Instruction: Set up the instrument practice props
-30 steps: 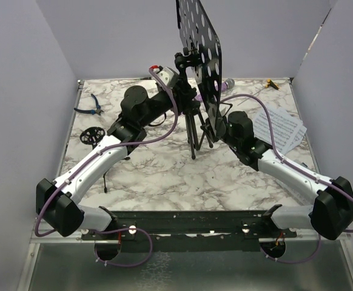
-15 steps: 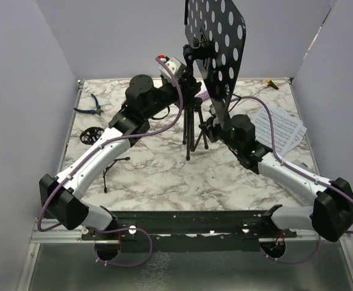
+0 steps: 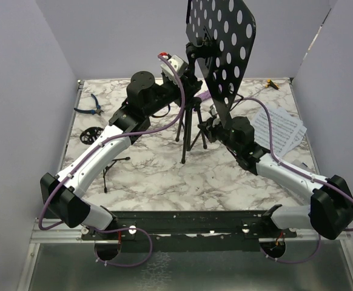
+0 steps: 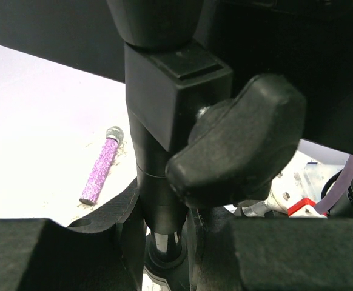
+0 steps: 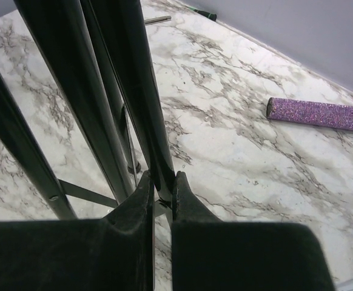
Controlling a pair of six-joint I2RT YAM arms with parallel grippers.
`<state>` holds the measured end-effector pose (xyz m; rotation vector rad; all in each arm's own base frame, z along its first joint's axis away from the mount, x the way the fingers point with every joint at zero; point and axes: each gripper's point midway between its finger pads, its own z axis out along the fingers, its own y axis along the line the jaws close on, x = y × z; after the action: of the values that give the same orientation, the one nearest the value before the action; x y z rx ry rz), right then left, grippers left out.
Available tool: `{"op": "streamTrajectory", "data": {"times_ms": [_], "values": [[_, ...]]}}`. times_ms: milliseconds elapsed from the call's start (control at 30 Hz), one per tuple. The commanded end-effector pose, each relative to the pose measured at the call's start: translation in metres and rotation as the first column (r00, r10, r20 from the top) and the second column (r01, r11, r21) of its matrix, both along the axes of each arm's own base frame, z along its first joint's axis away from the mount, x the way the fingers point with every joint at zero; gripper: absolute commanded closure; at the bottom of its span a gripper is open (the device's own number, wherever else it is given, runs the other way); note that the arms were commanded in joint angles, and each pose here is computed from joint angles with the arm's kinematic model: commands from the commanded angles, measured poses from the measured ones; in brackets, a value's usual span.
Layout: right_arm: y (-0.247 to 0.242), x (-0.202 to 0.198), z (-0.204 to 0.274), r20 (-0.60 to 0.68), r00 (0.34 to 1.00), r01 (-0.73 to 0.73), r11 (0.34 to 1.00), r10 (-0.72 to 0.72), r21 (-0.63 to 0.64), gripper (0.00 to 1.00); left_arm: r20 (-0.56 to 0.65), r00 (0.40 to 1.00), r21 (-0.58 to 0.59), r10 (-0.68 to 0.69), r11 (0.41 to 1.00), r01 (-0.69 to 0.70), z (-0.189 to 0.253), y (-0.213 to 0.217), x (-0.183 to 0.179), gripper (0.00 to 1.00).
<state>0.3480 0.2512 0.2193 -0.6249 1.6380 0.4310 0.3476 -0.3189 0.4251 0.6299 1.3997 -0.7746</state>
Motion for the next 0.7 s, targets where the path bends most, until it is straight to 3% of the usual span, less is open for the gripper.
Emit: {"op": "streamTrajectory", "data": {"times_ms": [0,667], "values": [[-0.022,0.002,-0.048,-0.133,0.985,0.101,0.994,-0.106,-0.046,0.99,0.416,0.905,-0.301,0.085,0.952,0.049,0.18,0.042,-0.052,1.0],[-0.049,0.002,-0.075,-0.18,0.954,0.219,0.966,-0.241,-0.134,1.0,0.463,0.849,-0.404,0.256,0.913,-0.055,0.211,0.078,-0.058,1.0]]}}
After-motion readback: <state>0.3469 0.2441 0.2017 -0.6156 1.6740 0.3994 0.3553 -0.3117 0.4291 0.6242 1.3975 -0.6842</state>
